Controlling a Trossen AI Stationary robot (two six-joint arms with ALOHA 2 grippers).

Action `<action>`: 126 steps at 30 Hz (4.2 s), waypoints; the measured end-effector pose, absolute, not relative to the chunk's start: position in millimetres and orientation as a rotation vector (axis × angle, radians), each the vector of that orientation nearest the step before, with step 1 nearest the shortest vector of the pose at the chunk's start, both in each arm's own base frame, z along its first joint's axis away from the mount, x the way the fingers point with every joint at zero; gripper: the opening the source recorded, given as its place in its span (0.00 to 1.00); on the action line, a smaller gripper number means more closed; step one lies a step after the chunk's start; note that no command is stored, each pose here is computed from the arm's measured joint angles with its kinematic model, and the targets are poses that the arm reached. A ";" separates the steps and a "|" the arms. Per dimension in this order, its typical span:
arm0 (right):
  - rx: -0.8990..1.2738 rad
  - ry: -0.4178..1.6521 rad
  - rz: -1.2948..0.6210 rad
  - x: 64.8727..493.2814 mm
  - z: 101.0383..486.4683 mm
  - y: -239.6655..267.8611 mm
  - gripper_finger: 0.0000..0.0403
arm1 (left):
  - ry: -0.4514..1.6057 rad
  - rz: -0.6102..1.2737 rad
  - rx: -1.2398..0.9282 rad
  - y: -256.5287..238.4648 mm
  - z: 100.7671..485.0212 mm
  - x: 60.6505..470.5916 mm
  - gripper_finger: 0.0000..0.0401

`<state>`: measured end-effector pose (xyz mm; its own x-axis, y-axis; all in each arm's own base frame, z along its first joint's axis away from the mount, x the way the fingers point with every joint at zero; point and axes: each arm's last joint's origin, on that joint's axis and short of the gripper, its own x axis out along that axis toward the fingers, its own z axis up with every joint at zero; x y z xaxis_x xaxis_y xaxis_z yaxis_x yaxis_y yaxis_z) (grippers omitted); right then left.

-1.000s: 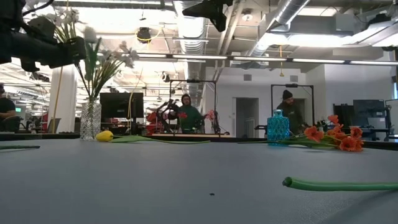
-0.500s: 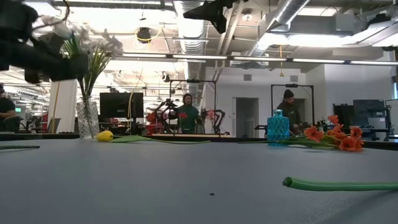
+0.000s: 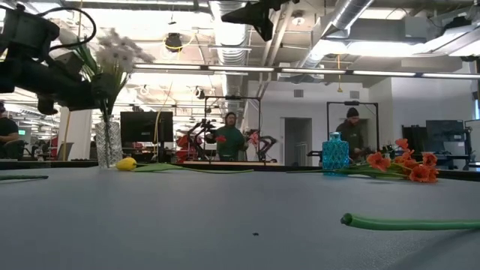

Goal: Sort flowers into vase by color
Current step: Put the white patterned flowers into the transparent vase, then put the bottom orange flower into the blue vase

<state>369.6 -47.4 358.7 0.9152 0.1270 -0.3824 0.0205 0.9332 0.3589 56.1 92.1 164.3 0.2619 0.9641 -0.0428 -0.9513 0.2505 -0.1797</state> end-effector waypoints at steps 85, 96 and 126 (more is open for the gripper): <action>0.331 1.167 0.009 319.7 263.6 -39.4 0.56 | 0.828 0.082 -0.932 -55.9 209.0 154.4 0.26; 0.264 1.056 0.070 331.2 268.4 -26.6 0.56 | 1.150 0.663 -1.211 -77.8 190.1 148.7 0.26; 0.230 1.007 0.088 335.2 270.8 -27.1 0.56 | 1.312 0.670 -1.045 -104.7 152.2 198.0 0.04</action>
<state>335.2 -27.1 270.8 0.5330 0.1793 -0.8269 0.0324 0.9722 0.2317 198.0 -104.7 152.2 0.1792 -0.1575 -0.9711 -0.8791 0.4174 -0.2300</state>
